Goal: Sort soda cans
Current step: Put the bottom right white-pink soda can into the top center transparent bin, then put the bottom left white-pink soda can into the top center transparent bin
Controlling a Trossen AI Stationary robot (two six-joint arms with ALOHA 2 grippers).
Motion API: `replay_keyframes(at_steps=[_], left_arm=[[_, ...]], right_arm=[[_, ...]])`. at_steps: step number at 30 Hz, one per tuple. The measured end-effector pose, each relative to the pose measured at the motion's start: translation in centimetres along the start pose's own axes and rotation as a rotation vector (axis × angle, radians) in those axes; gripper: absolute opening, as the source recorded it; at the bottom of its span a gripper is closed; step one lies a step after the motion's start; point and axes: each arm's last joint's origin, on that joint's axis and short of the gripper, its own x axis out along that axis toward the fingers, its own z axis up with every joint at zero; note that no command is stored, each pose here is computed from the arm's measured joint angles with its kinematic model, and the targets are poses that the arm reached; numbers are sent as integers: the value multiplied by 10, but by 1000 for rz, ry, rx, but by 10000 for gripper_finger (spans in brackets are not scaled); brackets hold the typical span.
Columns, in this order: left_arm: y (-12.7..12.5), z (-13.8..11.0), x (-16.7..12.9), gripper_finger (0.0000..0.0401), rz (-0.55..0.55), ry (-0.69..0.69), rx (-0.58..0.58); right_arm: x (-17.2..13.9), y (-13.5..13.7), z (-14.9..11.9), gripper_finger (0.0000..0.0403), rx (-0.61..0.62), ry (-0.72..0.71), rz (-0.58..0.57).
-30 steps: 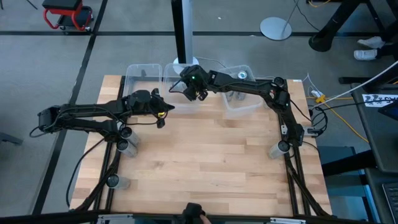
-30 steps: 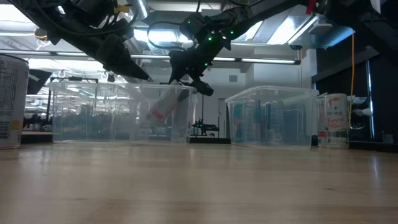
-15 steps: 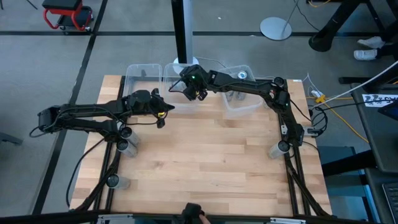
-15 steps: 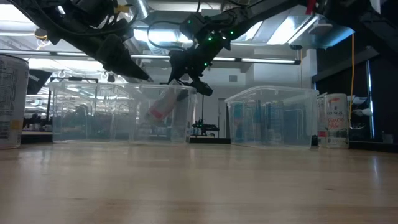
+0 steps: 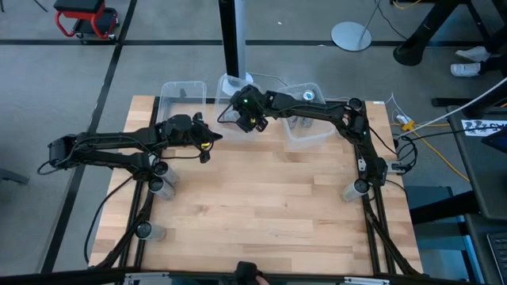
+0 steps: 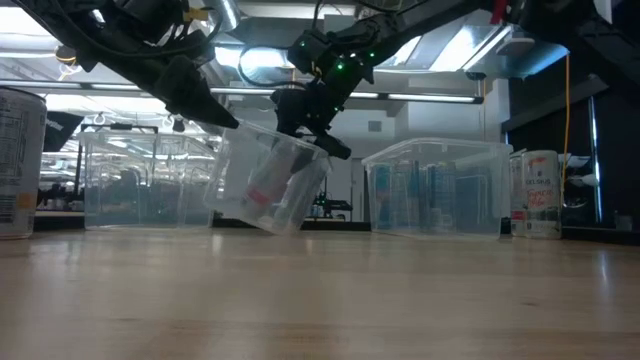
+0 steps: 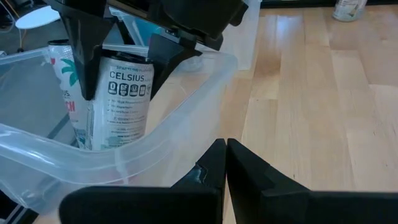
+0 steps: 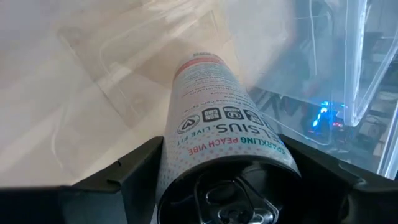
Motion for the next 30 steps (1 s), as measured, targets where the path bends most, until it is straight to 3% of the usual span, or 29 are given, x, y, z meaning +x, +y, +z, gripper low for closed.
replay_keyframes(at_steps=[19, 30], left_arm=[[0, 0, 0, 5, -1, 3, 5], [0, -1, 0, 5, -2, 7, 5]], right_arm=[[0, -4, 1, 290, 39, -26, -44], [-1, -9, 0, 356, 48, 22, -91]])
